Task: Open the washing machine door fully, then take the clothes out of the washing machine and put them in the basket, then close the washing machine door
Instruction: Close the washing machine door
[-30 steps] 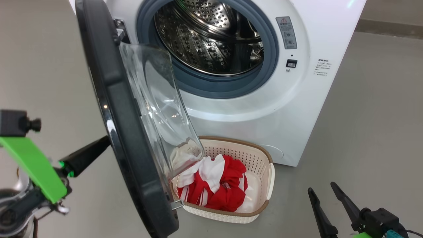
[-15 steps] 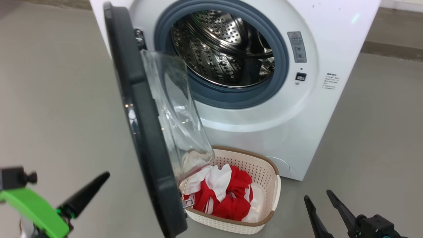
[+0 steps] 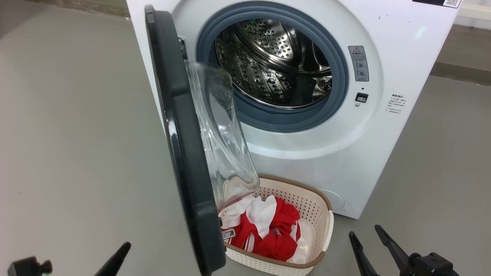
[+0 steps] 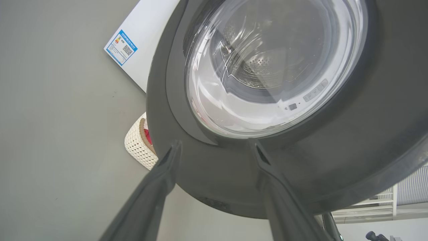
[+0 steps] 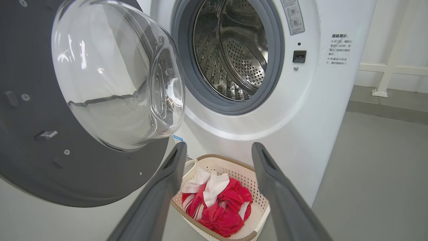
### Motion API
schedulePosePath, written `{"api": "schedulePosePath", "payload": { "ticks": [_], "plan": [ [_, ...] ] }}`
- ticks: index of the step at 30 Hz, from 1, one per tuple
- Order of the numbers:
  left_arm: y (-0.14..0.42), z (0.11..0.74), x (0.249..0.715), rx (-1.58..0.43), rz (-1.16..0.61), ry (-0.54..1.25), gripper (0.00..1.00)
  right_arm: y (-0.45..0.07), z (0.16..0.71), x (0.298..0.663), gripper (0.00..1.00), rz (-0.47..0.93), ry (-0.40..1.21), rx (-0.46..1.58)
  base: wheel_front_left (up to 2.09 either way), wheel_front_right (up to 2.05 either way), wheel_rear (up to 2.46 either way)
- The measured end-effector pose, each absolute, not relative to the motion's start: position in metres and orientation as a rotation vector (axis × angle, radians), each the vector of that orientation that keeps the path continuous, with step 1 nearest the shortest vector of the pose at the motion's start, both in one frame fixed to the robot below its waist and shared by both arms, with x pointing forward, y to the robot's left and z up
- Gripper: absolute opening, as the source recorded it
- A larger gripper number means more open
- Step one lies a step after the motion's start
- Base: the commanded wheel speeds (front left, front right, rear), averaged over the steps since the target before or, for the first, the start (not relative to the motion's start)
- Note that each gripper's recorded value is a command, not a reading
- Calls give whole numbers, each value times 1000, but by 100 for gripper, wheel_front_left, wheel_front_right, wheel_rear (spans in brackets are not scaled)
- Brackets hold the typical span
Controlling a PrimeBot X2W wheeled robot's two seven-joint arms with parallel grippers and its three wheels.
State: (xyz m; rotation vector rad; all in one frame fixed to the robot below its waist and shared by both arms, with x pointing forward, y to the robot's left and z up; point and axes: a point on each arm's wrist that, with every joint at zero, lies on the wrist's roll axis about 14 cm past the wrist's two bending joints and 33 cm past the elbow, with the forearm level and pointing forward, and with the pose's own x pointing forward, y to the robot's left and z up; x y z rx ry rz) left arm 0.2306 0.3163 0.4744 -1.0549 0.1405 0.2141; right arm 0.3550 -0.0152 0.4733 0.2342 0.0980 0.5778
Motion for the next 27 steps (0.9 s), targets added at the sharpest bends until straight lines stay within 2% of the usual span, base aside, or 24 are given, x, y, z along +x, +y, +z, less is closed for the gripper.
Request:
{"api": "schedulePosePath", "payload": {
  "ticks": [16,27],
  "plan": [
    [317,423,211,-946,431,91,100,-18,471,354,100,567,105,238,0,0,0],
    [320,416,204,-645,445,88,100,-23,474,356,100,548,94,241,0,0,0]
  ]
}}
